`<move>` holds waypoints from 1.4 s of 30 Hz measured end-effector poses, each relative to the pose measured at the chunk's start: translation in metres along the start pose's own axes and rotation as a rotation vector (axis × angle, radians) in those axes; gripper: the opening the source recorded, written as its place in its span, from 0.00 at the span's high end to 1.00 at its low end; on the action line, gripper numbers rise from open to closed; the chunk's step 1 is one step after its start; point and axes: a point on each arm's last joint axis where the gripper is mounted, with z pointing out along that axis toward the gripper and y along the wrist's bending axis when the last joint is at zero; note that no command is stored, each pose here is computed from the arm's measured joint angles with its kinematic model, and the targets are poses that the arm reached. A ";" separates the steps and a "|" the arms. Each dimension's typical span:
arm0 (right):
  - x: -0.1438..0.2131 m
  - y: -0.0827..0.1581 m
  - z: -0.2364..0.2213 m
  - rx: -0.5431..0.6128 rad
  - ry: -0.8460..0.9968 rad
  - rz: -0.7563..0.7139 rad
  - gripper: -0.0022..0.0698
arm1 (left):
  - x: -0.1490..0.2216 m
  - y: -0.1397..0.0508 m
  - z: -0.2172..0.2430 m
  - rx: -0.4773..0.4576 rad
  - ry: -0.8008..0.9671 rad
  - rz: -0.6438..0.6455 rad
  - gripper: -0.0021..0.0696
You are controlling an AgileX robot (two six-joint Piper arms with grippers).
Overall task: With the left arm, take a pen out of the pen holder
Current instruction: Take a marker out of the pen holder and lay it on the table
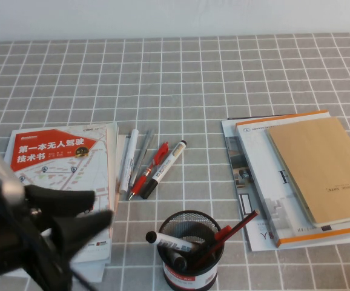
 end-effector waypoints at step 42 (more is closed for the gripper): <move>0.000 0.000 0.000 0.000 0.000 0.000 0.99 | 0.039 0.027 0.092 0.350 0.088 0.124 0.47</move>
